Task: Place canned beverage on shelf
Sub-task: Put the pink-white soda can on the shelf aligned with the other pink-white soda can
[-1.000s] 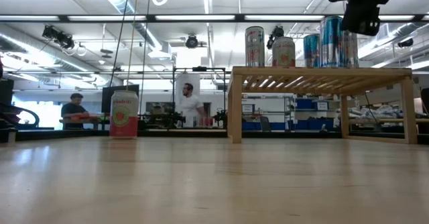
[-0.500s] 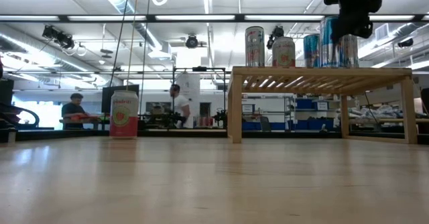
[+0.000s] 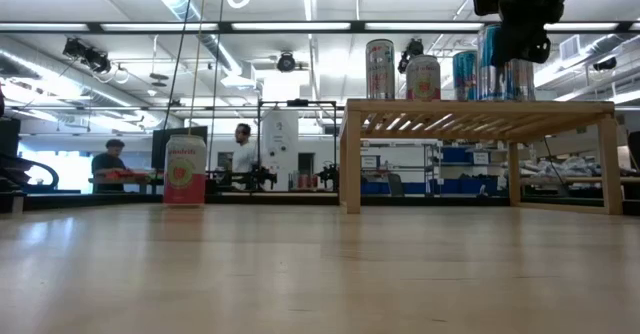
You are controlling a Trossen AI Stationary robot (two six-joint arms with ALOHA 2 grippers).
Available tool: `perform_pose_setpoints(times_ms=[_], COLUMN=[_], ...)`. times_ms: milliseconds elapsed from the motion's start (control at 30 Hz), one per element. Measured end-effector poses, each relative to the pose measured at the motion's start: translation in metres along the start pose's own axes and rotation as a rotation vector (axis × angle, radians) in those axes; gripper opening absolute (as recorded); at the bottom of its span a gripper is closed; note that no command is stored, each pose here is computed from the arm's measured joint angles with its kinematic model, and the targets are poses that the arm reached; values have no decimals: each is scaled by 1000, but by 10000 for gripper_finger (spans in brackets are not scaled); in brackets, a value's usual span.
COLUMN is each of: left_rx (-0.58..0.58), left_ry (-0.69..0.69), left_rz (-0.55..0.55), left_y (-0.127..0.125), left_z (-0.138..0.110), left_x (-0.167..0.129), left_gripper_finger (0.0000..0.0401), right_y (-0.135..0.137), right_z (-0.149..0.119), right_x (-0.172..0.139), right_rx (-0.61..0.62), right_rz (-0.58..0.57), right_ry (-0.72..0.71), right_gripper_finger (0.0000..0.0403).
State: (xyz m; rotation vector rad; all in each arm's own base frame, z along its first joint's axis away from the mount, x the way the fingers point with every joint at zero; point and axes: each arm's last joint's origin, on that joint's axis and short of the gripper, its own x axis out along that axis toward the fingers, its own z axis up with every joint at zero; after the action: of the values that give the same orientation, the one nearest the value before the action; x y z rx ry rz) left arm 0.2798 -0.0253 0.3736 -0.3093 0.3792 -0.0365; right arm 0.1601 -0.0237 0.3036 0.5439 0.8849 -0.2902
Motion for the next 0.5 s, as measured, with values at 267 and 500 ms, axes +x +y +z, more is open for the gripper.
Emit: perform_pose_setpoints(times_ms=[267, 500], left_rx=[-1, -1], left_ry=[0, 0], left_rz=[-1, 0], left_y=[0, 0], left_z=[0, 0], left_x=[0, 0], left_gripper_finger=[300, 300], right_y=[-4, -10], right_z=[6, 9], right_x=[6, 6], right_rx=[-12, 2], right_rz=[-26, -42], right_ry=[-8, -16], right_gripper_finger=[5, 5])
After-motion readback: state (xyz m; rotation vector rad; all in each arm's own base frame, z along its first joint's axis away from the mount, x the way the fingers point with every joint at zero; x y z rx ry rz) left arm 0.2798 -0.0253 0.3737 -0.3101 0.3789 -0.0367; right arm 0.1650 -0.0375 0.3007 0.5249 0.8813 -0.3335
